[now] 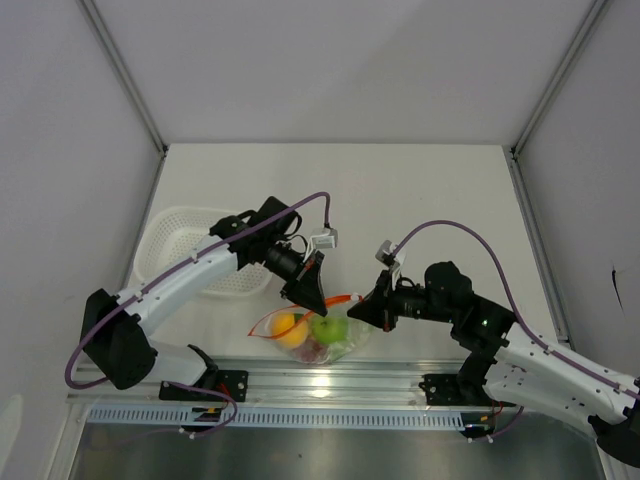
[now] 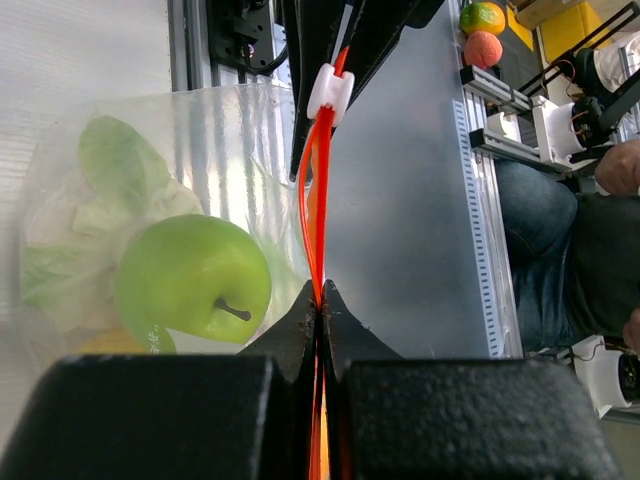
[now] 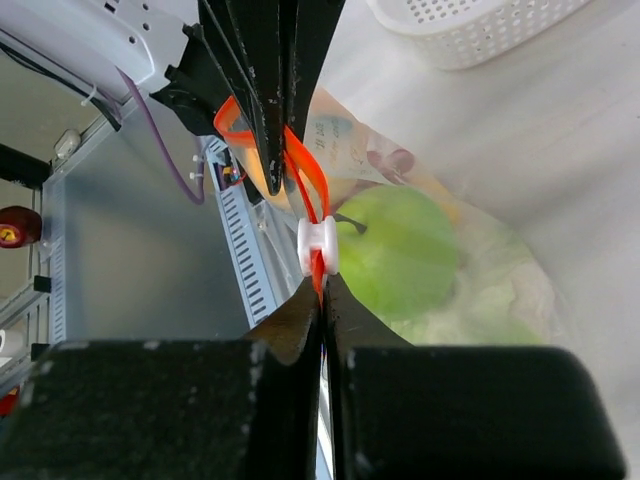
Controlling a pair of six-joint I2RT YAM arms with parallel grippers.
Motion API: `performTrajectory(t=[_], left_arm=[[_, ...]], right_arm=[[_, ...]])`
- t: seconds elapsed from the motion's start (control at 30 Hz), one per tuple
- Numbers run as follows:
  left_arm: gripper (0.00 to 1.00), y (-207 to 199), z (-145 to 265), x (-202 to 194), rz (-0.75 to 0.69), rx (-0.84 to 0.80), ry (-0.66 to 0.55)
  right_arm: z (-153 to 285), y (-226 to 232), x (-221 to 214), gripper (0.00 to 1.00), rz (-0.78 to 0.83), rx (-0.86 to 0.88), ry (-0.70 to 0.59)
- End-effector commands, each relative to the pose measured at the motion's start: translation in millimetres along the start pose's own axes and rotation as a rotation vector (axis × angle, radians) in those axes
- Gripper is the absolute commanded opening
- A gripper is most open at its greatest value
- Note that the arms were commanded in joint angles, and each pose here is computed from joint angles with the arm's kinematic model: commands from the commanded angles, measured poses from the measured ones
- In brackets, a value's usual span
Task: Place the food in the zip-top bag and seal the zipper
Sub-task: Zip the zipper food storage bag at the center of the board.
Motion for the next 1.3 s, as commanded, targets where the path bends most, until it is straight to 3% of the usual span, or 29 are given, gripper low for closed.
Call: performTrajectory(t=[0.0,0.03,0.1,0.13,0.2,0.23,0.4,0.63,0.83,1.07,1.13,1.27], left_arm=[[0.01,-17.0,6.2,6.8,-0.094,-0.062,-0.05],[0.02,-17.7,6.2,6.7,-0.099,-0.061,-0.05],[0.15,-20.7,7.7,7.6,-0.13,-0.058,-0.063],[0.31,-22.1,7.4,5.3,-0.129,-0.058,-0.069],[0.39,-34.2,10.0,6.2,-0.222,-0.062,-0.09],[0.54,-36.0,9.5,7.2,-0.242,-0.03,-0.102],[0.99,-47.9,7.7,17.3,-0.377,0.076,-0.191],[1.0,-46.1,-4.4,35.4,-0.416,0.233,-0.321],[0.99,-35.6,-7.6,36.8,-0.384,0.291,-0.325],[0.83,-33.1,-5.4,37.0,-0.411,0.345,-0.385],[0.75,-31.0,-8.3,35.8,-0.408,0.352,-0.376],[0.68,-27.1,-13.7,35.9,-0.385,0.382,-0.352]], right_arm=[[-3.6,3.3,14.0,0.0,0.011,0.033,-0.075],[-4.2,3.6,15.7,0.0,0.01,0.035,-0.082],[-5.3,5.4,17.7,0.0,0.006,0.05,-0.086],[-6.6,5.7,18.1,0.0,0.0,0.055,-0.085],[-7.0,6.4,18.4,0.0,-0.007,0.06,-0.084],[-6.6,6.9,17.7,0.0,-0.011,0.062,-0.08],[-4.1,9.7,18.2,0.0,-0.02,0.075,-0.083],[-1.4,11.3,22.4,0.0,-0.017,0.067,-0.09],[-1.0,10.3,25.7,0.0,-0.01,0.051,-0.086],[-3.6,7.7,23.8,0.0,-0.015,0.031,-0.072],[-3.5,8.0,23.4,0.0,-0.015,0.029,-0.071],[-3.8,7.1,23.0,0.0,-0.013,0.02,-0.071]])
Point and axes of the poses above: each gripper's point midway between its finger pads, its own z axis back along the fingers, its own y axis along the line the jaws close on, x = y × z, the point moved 6 cm from there along z, back along the fingers, and after that the axes turned 10 degrees about z, right-handed, at the moved point
